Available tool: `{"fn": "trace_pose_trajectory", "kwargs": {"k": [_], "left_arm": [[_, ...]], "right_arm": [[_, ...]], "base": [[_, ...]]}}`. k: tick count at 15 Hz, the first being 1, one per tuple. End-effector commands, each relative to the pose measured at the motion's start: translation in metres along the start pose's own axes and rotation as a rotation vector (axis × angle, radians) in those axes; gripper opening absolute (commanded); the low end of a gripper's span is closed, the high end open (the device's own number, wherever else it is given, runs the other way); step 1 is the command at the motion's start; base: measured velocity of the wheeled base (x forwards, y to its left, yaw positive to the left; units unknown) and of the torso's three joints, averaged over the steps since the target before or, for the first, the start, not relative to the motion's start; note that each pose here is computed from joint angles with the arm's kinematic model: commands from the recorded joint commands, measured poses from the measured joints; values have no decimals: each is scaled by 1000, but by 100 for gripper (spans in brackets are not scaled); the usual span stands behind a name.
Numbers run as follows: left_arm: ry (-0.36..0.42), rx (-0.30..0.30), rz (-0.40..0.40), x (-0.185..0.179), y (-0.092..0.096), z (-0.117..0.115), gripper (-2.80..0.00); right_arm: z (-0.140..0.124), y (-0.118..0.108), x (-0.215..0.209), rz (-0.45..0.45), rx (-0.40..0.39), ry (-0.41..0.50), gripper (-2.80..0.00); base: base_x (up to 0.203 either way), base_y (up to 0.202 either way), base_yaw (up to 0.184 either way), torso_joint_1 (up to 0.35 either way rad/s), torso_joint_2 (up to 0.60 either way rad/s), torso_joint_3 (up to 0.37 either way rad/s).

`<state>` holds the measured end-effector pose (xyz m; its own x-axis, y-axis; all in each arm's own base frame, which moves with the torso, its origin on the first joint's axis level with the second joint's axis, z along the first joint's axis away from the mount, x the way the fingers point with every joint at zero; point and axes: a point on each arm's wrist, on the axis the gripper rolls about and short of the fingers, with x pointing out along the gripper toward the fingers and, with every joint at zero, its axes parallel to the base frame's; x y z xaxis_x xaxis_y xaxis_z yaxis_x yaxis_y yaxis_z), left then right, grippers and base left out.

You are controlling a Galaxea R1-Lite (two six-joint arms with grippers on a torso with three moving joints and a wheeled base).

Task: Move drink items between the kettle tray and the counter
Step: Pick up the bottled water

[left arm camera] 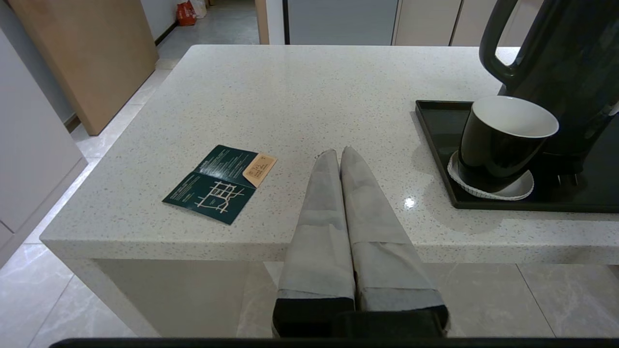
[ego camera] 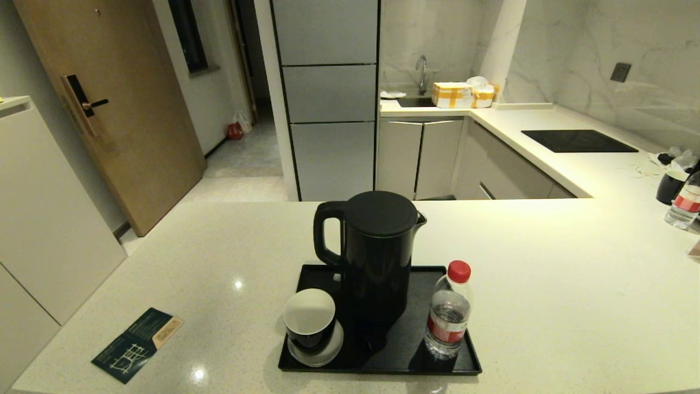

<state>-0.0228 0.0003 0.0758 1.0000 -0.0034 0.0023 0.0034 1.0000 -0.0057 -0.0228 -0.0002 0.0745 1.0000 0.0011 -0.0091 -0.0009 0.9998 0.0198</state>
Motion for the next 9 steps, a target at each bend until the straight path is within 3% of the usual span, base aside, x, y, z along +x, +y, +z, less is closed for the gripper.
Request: {"fn": "trace_pose_trajectory", "kwargs": {"k": [1, 5, 6, 7, 9], "left_arm": [[-1, 0, 0, 0, 0, 0, -280], [-1, 0, 0, 0, 0, 0, -280], [-1, 0, 0, 0, 0, 0, -280], [-1, 0, 0, 0, 0, 0, -280], [-1, 0, 0, 0, 0, 0, -280]], "right_arm": [[0, 0, 0, 0, -1, 3, -280], [2, 0, 0, 1, 0, -3, -280], [12, 0, -3, 2, 7, -29, -280], [34, 1, -7, 2, 38, -59, -280], [102, 2, -19, 10, 100, -129, -280]], "base": [[0, 0, 0, 0, 0, 0], [0, 0, 0, 0, 0, 0], [0, 0, 0, 0, 0, 0], [0, 0, 0, 0, 0, 0], [0, 0, 0, 0, 0, 0]]}}
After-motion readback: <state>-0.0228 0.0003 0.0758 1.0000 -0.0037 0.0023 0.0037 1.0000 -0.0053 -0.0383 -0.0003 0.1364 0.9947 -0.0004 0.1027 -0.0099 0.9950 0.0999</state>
